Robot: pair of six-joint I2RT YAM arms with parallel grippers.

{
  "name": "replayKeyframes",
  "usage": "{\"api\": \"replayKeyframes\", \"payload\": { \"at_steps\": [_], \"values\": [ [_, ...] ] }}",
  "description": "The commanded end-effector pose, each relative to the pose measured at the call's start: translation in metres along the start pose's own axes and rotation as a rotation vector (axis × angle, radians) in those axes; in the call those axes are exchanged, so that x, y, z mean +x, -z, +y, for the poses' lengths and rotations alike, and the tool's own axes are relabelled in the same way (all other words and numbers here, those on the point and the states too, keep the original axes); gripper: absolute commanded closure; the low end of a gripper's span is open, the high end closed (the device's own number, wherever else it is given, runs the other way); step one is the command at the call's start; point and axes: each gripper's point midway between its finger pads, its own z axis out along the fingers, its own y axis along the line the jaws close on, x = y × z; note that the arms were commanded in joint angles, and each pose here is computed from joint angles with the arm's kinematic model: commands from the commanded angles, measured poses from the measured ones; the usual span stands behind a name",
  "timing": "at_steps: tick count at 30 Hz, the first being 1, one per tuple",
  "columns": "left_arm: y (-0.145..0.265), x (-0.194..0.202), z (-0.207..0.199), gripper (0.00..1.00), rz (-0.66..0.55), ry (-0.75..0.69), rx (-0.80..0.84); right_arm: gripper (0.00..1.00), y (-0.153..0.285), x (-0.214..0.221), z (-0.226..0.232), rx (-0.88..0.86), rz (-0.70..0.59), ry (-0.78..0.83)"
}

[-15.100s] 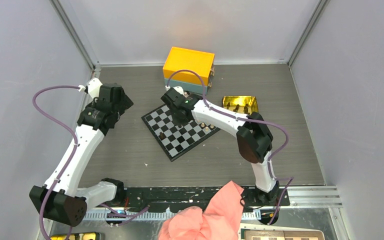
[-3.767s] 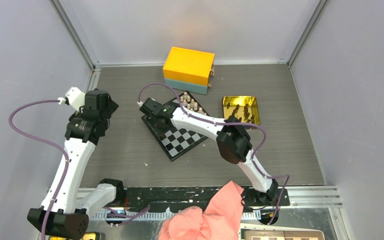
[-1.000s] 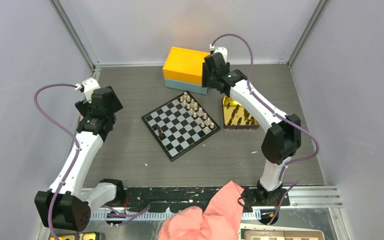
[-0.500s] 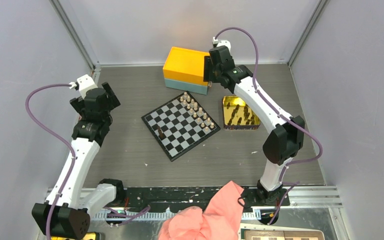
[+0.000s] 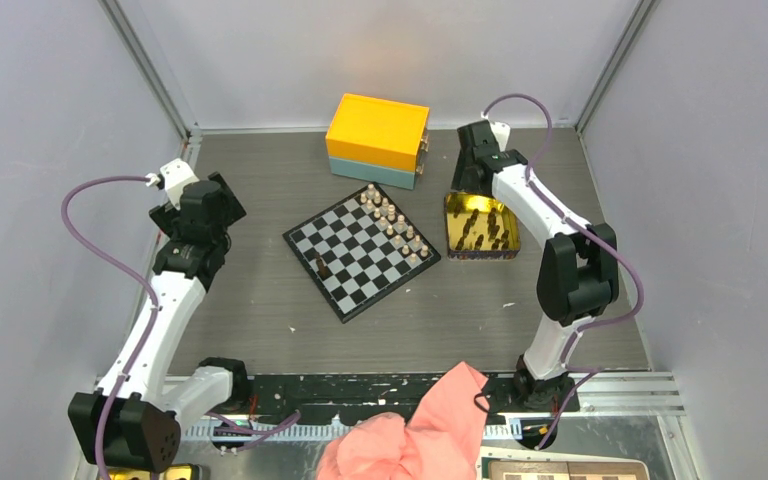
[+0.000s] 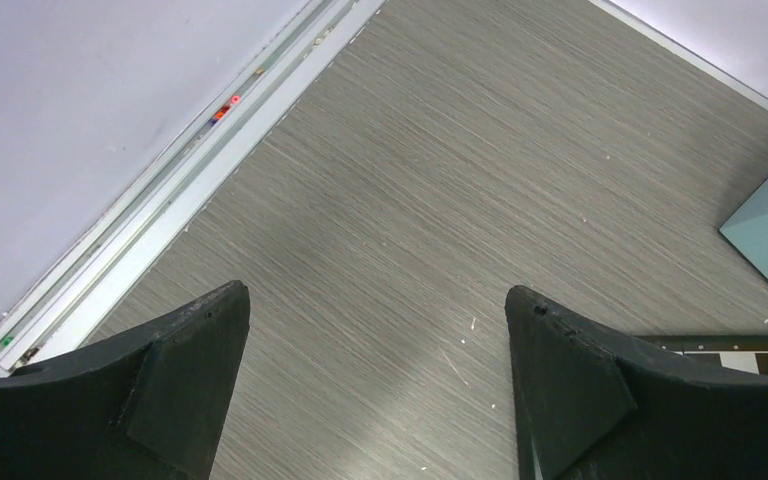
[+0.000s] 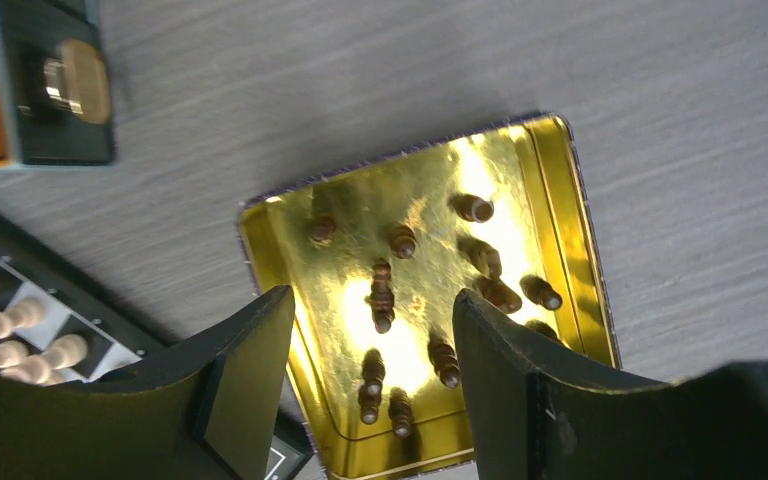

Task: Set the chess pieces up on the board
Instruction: Pick up the chess piece from the storage box.

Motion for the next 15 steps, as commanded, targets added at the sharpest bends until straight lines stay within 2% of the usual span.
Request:
{"api": "replayKeyframes", "payload": {
  "at_steps": [1,15],
  "values": [
    [0.000,-0.032,-0.006,0.00,-0.088,0.105,-0.001,0.35,0.006,-0.017,-0.008,-0.021,-0.057,-0.131],
    [0.001,-0.030,-0.006,0.00,-0.077,0.118,-0.007,0.41,-0.032,0.023,-0.015,-0.009,0.033,-0.160]
  ]
}}
